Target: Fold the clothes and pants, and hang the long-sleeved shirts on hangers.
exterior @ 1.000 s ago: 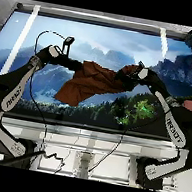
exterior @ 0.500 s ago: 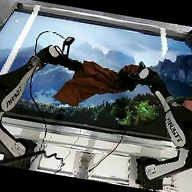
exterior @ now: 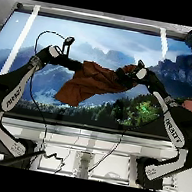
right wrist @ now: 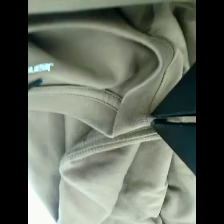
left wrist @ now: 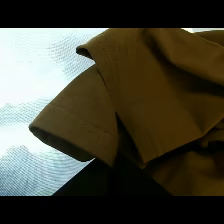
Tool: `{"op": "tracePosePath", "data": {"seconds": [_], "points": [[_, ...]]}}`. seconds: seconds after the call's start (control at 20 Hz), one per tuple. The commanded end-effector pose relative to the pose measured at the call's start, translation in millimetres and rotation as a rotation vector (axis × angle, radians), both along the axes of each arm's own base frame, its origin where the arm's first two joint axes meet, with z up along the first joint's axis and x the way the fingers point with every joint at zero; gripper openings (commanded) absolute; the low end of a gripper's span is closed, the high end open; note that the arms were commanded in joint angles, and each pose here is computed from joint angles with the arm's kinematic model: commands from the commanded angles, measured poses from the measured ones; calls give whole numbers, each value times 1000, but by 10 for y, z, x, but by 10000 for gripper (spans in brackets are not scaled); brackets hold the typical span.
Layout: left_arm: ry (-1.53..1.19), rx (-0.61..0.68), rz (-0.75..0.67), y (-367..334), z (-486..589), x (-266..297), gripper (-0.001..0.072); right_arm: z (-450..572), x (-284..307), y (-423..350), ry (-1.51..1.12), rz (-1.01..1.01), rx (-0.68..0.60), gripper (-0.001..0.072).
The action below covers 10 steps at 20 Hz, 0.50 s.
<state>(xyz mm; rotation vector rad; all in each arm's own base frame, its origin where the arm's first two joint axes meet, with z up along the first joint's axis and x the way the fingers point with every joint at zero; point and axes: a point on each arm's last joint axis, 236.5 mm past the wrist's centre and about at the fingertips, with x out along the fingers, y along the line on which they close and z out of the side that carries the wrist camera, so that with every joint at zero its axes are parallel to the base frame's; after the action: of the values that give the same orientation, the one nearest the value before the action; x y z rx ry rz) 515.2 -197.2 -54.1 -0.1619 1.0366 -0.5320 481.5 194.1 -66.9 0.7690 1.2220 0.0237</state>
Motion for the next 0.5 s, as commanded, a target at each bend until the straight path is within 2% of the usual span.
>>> {"op": "tracePosePath", "data": {"seconds": [0.0,0.1,0.2,0.45], "points": [[-18,-2,3,18,93,20,14,165,73,43,-47,60,-12,13],[-73,4,16,104,329,80,13,482,227,35,-138,161,-58,13],[-174,67,18,293,678,168,13,967,431,-69,-255,211,-115,13],[-551,288,85,992,2015,319,14,2530,671,-757,-572,158,-256,13]]}}
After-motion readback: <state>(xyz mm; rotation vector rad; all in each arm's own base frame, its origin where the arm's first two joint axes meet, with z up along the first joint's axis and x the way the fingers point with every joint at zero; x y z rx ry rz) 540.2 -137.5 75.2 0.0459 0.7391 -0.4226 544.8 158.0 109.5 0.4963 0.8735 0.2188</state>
